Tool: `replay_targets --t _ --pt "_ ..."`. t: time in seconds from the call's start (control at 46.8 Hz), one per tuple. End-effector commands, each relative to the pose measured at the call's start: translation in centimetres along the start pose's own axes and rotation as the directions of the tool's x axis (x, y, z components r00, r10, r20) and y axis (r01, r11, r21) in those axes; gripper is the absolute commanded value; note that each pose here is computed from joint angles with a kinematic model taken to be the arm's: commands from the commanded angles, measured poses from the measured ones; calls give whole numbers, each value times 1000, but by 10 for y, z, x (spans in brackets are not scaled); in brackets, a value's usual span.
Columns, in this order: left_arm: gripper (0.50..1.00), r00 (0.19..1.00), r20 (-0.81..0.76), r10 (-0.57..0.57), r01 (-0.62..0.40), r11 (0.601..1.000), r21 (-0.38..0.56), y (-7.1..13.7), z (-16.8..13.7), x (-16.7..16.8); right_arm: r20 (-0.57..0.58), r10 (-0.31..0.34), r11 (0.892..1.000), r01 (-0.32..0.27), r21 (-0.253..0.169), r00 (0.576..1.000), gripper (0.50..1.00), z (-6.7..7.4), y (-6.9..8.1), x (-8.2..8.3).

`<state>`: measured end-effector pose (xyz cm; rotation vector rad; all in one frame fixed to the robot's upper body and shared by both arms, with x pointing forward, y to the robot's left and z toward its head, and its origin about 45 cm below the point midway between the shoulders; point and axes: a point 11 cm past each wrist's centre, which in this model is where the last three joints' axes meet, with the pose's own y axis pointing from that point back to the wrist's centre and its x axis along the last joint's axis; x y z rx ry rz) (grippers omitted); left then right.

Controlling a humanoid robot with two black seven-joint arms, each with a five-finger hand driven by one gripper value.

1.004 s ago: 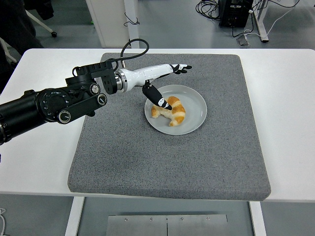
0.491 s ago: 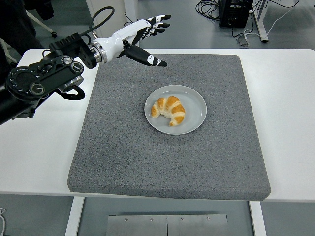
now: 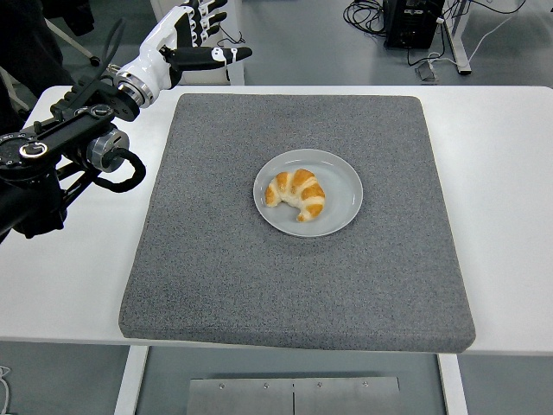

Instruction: Place the bread on the plate

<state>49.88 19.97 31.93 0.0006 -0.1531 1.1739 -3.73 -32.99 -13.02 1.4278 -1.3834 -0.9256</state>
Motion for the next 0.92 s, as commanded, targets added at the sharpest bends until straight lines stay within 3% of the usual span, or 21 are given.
replay_targets --t 0.0,0.406,0.577,0.769,0.897 --pt "966 998 -48 38 -37 999 9 5 -11 4 0 0 1000 0 0 1000 1000 0 0 0" --pt "966 905 -342 254 -243 967 76 12 -59 13 5 -19 1000 19 6 1000 1000 -3 -1 -5" --pt "966 863 -442 246 -245 968 62 18 -69 14 2 -12 1000 12 14 1000 1000 -8 -3 -2" --pt "966 797 -501 337 -322 939 120 26 -90 39 0 -14 1000 14 23 1000 1000 -13 -4 -3" --pt "966 763 -550 339 -321 938 133 29 -106 43 1 -18 999 18 27 1000 1000 -15 -5 -4"
